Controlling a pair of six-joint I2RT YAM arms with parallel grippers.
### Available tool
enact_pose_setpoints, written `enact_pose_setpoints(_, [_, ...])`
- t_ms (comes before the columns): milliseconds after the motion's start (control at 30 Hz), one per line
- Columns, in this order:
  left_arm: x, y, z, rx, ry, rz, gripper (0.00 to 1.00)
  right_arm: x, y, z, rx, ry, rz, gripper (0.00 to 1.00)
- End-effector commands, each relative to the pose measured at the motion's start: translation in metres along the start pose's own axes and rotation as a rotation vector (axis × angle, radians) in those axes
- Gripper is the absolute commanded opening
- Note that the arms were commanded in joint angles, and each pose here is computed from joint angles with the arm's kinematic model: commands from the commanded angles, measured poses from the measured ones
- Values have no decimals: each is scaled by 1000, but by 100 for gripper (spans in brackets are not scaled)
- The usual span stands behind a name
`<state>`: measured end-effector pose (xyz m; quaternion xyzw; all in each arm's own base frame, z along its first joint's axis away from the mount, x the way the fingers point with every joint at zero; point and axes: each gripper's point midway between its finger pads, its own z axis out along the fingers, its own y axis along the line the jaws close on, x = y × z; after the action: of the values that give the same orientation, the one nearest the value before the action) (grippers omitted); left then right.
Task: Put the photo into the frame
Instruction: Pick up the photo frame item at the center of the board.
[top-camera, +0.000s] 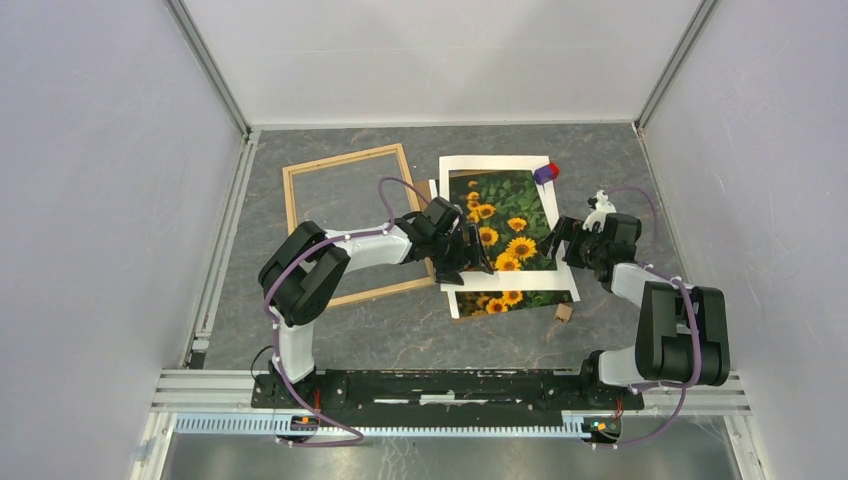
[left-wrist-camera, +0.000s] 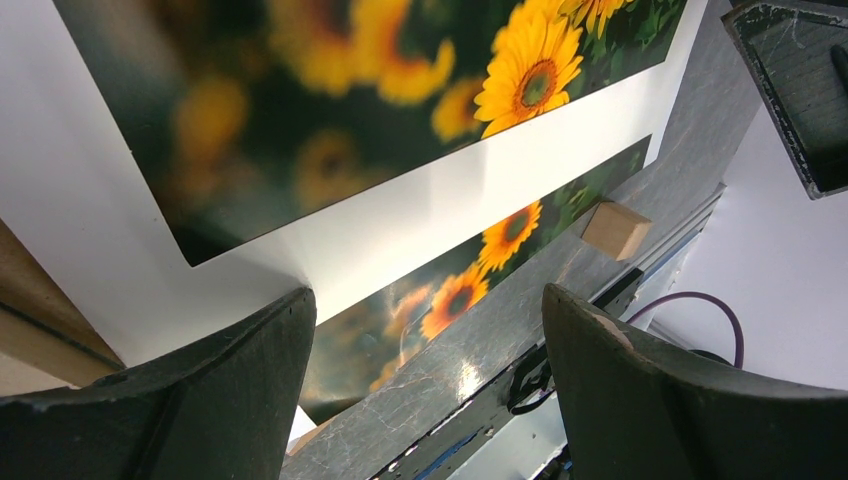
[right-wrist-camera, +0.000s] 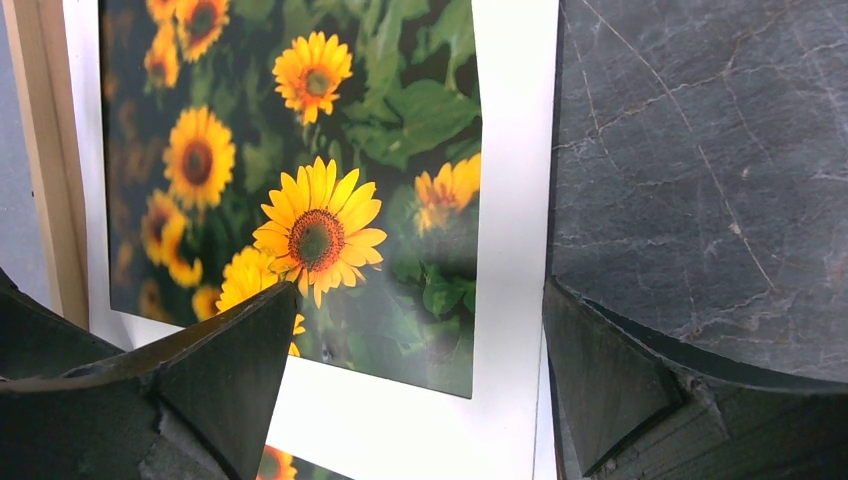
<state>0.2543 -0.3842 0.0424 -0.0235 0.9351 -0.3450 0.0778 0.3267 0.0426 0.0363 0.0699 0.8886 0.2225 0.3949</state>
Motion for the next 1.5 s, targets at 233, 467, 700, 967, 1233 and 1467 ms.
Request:
enact_pose_setpoints(233, [12,38,20,-94,26,-10,91,-12,15,9,-83,-4,-3,98])
enact_pose_setpoints(467, [12,39,20,-95,27,-12,91,-13,11,16,-76,4,8,98])
enact_pose_setpoints(700, [13,42,20,-96,29,-15,91,-22,8,22,-65,-11,7,98])
enact_pose_setpoints(967, [14,41,20,-93,31,-15,91,-30,5,35,-69,-7,18,98])
enact_pose_setpoints(1233, [14,42,21,-92,35,-18,91,-31,13,42,-125,-10,51,98])
enact_pose_setpoints(1467, [13,43,22,-90,36,-24,91,-35,26,35,-187,-26,55,98])
